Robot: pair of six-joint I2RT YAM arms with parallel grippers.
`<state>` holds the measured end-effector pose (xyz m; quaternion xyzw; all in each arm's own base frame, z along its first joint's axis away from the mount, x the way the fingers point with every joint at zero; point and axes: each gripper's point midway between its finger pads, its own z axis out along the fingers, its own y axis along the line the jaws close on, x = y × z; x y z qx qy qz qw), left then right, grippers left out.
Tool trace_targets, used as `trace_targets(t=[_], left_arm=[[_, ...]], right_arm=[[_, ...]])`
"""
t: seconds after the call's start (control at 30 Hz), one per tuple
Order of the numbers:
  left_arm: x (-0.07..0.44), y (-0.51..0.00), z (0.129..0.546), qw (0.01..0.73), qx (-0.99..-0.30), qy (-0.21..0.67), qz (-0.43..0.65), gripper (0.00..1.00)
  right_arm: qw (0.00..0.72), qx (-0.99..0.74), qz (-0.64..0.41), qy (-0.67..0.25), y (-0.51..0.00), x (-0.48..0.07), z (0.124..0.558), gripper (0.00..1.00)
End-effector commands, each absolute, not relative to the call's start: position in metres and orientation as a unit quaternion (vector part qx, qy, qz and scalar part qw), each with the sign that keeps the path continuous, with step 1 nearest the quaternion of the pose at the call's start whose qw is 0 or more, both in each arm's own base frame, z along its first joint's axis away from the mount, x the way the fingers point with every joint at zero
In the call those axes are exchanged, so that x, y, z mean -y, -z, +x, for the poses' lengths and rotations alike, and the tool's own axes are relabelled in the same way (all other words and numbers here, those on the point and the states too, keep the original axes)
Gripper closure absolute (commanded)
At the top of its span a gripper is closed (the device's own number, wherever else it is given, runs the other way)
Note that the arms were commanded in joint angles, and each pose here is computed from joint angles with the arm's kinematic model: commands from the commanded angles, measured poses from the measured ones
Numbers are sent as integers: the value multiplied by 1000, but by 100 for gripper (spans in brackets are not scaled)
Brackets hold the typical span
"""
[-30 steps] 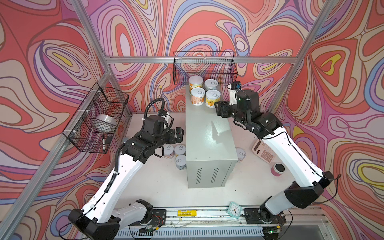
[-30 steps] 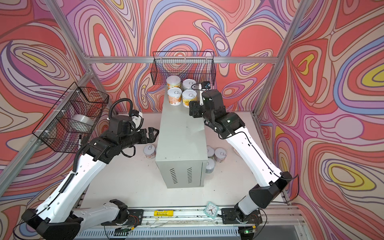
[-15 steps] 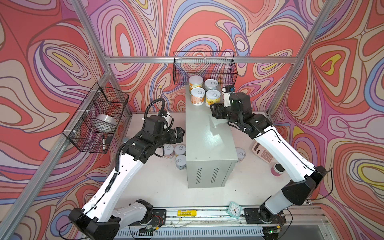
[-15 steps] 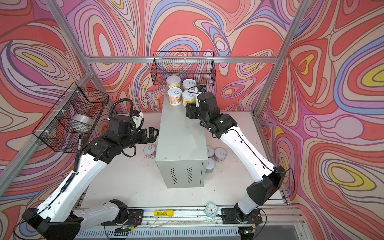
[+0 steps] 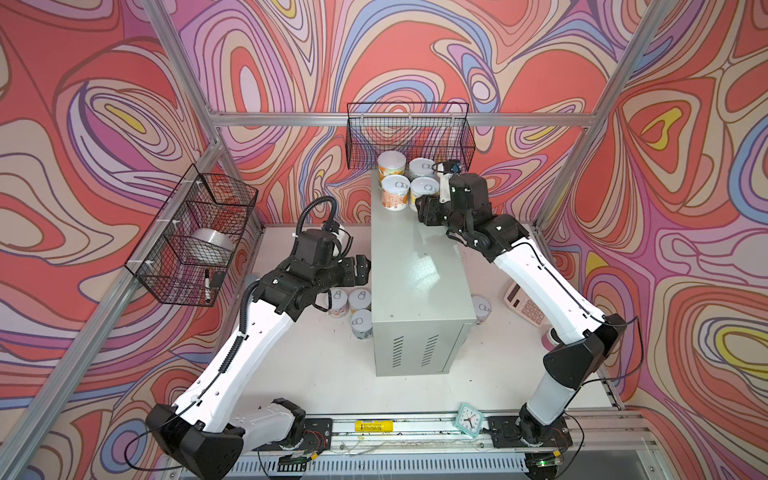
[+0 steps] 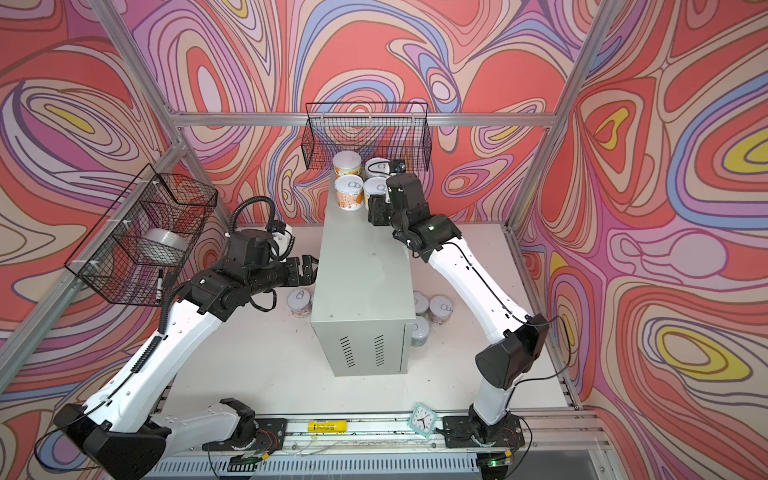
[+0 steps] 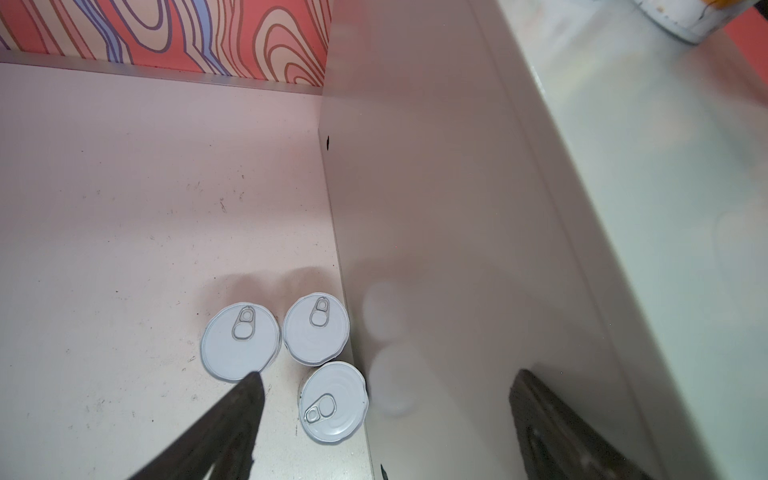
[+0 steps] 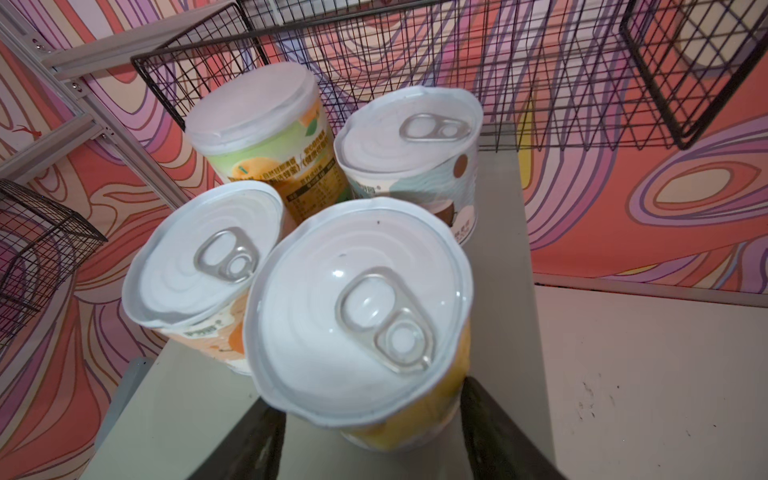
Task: Place and organize the canned foods onto the counter
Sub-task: 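Set the yellow can beside the orange can and open the right gripper, then move the right gripper back down over its cans beside the cabinet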
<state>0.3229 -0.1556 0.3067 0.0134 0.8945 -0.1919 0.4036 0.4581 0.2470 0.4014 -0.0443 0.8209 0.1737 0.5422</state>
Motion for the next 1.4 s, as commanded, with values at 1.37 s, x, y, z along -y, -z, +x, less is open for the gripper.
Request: trace_targets(t=[1.37], left_arm=[[137, -317, 325, 442, -880, 171, -20, 0]], right_arm=[[568, -802, -15, -186, -459, -182, 381, 31]])
